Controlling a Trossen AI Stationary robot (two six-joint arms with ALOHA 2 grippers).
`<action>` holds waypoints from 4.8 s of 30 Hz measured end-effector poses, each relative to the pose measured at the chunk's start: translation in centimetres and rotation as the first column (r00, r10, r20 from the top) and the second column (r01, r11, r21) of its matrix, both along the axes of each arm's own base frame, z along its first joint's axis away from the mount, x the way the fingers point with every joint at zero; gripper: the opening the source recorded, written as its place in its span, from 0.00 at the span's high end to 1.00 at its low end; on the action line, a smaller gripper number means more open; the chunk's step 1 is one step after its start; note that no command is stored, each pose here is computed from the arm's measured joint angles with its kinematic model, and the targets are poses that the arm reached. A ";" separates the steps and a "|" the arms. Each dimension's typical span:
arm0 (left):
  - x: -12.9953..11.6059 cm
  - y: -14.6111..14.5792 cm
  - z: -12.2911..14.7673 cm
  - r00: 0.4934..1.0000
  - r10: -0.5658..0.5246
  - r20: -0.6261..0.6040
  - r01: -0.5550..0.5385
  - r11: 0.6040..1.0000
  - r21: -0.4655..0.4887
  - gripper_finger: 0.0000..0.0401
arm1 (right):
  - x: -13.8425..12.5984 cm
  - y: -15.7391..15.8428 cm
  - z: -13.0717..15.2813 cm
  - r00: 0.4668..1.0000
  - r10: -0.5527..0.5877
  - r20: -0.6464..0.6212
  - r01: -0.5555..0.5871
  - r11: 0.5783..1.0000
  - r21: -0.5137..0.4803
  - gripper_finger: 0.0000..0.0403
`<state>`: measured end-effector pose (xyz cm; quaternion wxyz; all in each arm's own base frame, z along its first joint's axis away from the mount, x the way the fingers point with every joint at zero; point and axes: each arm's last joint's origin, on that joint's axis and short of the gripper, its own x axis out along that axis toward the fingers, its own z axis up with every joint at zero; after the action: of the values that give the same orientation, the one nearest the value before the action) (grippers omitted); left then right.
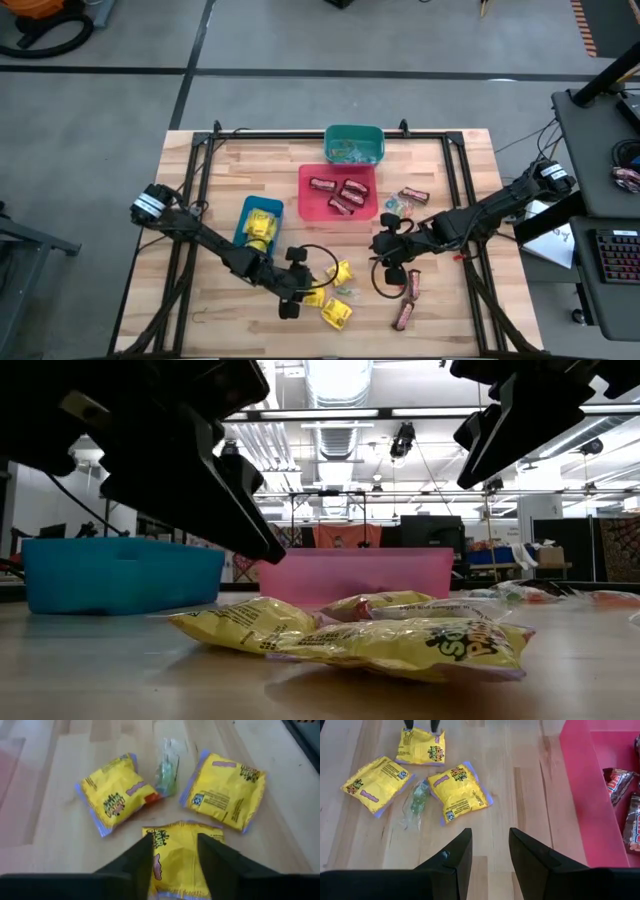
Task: Sort candy
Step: Put the yellow candy into the blue bin, then put the orange gummy into the green bin
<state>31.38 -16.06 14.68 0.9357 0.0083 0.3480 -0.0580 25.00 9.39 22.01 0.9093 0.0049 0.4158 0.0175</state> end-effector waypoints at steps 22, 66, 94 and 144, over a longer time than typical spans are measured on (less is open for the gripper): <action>0.0 0.3 -2.5 0.996 0.041 -0.078 -0.045 0.998 -0.039 0.72 | -0.1 0.2 0.0 1.000 0.006 0.000 -0.006 1.000 0.001 0.70; -13.6 9.3 3.5 0.432 0.890 -0.143 -0.898 0.439 0.018 0.99 | 0.7 0.0 0.7 0.985 -0.106 0.134 0.114 0.992 -0.053 0.70; -8.5 6.8 6.9 0.815 0.579 0.025 -0.576 0.804 0.149 0.66 | 0.8 -2.1 0.2 0.885 -0.466 0.007 0.452 0.861 0.231 0.70; -6.1 9.0 6.7 0.939 0.335 0.082 -0.343 0.891 0.298 0.75 | -7.1 -8.5 -8.4 0.332 -0.712 -0.618 0.881 0.468 -0.066 0.64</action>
<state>25.27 -7.07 21.41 0.9234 0.0940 0.3355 0.1612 17.95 0.90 13.57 0.6151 0.3446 0.5993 -0.3790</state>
